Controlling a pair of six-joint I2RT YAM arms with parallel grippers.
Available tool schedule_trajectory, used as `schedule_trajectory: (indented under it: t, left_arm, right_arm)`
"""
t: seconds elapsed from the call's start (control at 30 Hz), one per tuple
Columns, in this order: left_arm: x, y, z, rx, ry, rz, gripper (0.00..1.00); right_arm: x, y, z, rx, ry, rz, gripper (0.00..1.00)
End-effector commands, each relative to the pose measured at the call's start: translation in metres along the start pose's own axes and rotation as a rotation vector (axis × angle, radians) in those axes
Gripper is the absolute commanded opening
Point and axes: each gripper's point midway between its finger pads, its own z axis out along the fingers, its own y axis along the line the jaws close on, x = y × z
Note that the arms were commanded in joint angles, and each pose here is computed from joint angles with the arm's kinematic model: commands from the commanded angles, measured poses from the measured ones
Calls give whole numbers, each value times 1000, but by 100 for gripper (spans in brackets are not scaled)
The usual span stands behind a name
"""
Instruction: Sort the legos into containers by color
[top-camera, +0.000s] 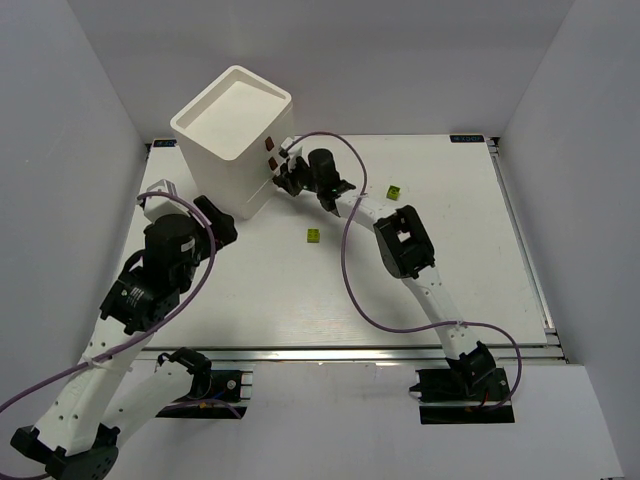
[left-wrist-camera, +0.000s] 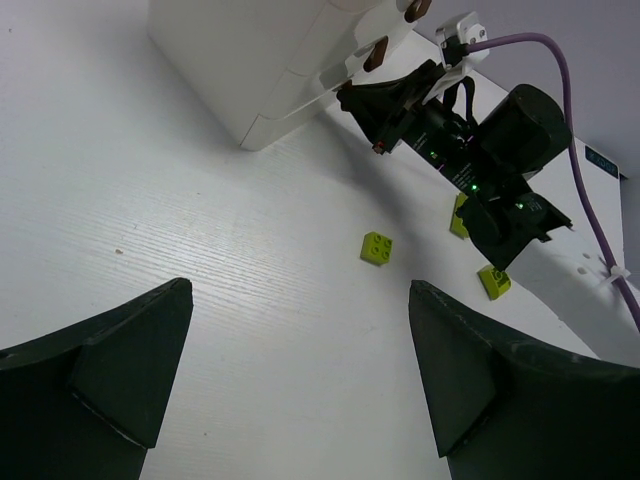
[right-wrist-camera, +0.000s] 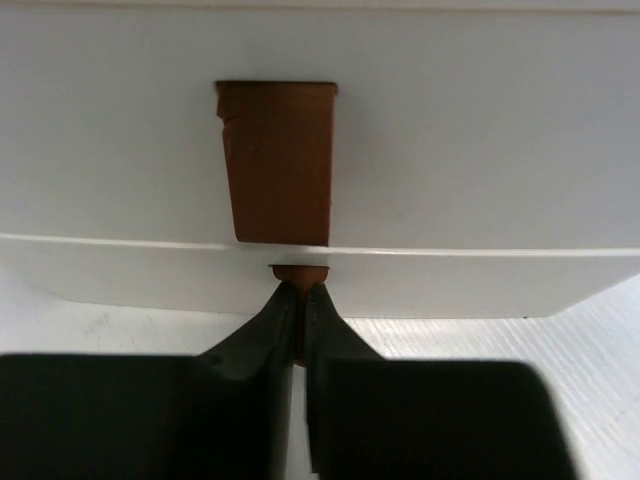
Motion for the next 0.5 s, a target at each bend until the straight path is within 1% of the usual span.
schedule_trajectory:
  t: [0.0, 0.1, 0.13, 0.17, 0.2, 0.23, 0.27, 0.3, 0.33, 0.37, 0.47]
  left_arm:
    - [-14, -1, -9, 7, -38, -38, 98]
    - [-15, -3, -10, 16, -41, -45, 98]
    - [-15, -3, -10, 19, -42, -48, 98]
    - [-15, -3, -10, 22, -43, -50, 98]
    - [-14, -5, -9, 31, -40, -50, 98]
    - [-13, -6, -9, 37, -38, -51, 98]
    - [-12, -7, -8, 42, -32, -47, 98]
    - [-7, -10, -6, 60, -22, -48, 98]
    - [-4, -12, -3, 66, -13, -44, 98]
    - [-2, -14, -2, 78, -8, -42, 98]
    - [9, -27, 7, 138, 19, -41, 98]
  right_arm:
    - [-34, -2, 4, 21, -112, -37, 1]
    - [-30, 0, 0, 21, -102, -28, 0]
    - [-40, -4, -5, 32, -114, -30, 0]
    - [-40, -6, -9, 37, -111, -23, 0]
    - [-28, -4, -13, 37, -85, -11, 0]
    - [-43, -4, -20, 45, -99, -22, 0]
    - [-43, -7, -25, 51, -93, -23, 0]
    - [-30, -3, -32, 49, -64, -13, 0]
    - [-27, -3, -38, 51, -53, -14, 0]
    - [-44, -7, -48, 59, -69, -22, 0]
    - [-38, -5, -74, 58, -33, -6, 0]
